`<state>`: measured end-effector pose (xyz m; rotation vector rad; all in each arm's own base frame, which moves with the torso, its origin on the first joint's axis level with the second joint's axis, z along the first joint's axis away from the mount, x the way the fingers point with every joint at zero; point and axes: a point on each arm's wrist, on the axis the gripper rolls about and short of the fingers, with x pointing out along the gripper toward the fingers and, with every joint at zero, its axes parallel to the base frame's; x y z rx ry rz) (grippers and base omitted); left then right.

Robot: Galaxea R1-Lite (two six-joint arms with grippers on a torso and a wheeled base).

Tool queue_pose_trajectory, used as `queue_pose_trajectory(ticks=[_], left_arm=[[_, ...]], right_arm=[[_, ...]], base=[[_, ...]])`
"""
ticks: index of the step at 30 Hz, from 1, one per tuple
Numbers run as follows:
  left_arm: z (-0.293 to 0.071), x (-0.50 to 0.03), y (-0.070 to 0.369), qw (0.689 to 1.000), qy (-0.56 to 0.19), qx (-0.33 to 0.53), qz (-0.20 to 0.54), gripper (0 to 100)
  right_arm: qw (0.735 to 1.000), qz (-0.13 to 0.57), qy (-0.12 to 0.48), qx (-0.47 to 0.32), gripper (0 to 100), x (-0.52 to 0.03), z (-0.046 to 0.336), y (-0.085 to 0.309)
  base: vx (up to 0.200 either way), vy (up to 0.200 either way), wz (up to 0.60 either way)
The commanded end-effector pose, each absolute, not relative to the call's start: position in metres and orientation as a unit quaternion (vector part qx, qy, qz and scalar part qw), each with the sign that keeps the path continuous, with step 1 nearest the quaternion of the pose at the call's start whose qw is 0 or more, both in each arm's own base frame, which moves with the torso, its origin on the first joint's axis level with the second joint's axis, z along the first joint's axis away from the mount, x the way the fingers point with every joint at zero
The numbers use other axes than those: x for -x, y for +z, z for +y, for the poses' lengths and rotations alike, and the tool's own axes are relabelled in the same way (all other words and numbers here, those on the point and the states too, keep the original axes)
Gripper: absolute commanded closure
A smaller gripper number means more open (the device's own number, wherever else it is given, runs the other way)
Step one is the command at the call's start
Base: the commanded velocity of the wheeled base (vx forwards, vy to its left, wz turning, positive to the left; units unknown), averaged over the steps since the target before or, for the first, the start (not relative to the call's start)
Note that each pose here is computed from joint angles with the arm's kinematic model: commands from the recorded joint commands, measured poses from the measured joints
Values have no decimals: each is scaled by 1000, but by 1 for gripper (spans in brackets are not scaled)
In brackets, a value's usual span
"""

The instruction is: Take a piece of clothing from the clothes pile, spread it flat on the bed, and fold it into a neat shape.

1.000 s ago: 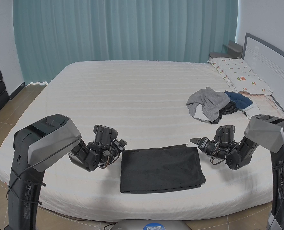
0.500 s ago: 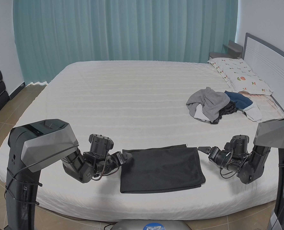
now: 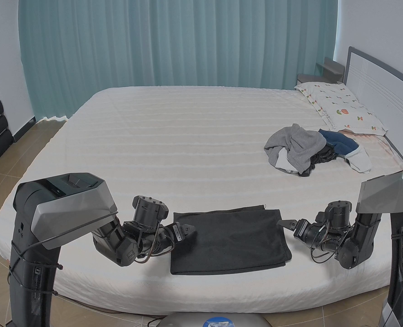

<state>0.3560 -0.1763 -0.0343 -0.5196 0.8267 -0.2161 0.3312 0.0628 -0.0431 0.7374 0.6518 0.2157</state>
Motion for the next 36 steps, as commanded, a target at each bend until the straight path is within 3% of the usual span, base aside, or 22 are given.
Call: queue_pose_trajectory(ticks=[1,8,9,36], left_arm=[[-179,-355,-36,878,-108,243,398,0],[-184,-354,-39,877,-114,237,401,0],[-185,-354,-40,878,-114,235,402,100],[-182,-353,-38,882,-104,234,397,100]], right_arm=[[874,319,101,-353,0,-330,63,-48],[874,318,102,-354,0,-330,63,-48],[873,318,102,-355,0,-330,63,-48],[866,319,97,-373,0,-328,62,-47]], base=[[0,0,0],[0,0,0],[0,0,0],[0,0,0]])
